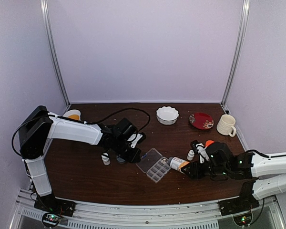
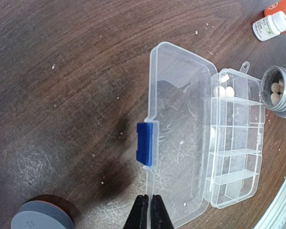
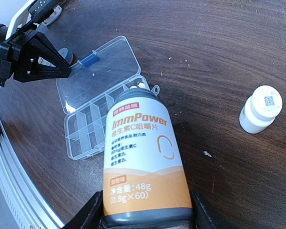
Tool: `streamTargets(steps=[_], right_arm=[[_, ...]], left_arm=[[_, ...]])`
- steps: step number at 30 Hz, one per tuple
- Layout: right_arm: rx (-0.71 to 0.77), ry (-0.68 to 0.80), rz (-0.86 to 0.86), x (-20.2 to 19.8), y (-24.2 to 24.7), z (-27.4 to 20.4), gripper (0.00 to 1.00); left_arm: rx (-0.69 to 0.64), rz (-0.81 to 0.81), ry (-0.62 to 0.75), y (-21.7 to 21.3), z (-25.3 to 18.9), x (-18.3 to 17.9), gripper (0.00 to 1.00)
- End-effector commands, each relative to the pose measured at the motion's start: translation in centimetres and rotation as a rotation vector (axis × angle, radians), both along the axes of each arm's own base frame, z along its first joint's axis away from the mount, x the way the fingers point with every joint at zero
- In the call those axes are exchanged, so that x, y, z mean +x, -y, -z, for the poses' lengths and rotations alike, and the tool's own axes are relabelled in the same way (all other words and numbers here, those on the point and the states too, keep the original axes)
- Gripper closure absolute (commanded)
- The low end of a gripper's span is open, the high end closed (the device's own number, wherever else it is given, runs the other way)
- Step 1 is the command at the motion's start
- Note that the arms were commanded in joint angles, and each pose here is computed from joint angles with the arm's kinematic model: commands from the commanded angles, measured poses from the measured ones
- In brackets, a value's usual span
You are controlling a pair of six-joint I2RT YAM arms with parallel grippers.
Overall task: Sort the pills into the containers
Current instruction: Pour the pill into the compartment of the pill container.
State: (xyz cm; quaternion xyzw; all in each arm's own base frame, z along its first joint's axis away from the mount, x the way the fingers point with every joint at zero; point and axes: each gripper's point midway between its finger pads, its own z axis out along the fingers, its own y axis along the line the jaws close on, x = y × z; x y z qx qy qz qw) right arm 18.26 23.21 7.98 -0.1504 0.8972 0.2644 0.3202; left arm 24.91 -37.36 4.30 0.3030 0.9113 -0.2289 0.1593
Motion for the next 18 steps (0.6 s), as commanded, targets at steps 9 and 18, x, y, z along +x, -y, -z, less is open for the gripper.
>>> streamTargets(steps=[9, 18], right_arm=[[0.123, 0.046, 0.004, 0.2, -0.7, -2.1, 1.00], [0.070, 0.044, 0.009, 0.6, -0.5, -2.5, 1.00]], left_arm=[[-0.030, 0.012, 0.043, 0.8, -1.9, 0.5, 0.97], [-0.034, 0.012, 0.049, 0.9, -2.2, 0.7, 0.97]])
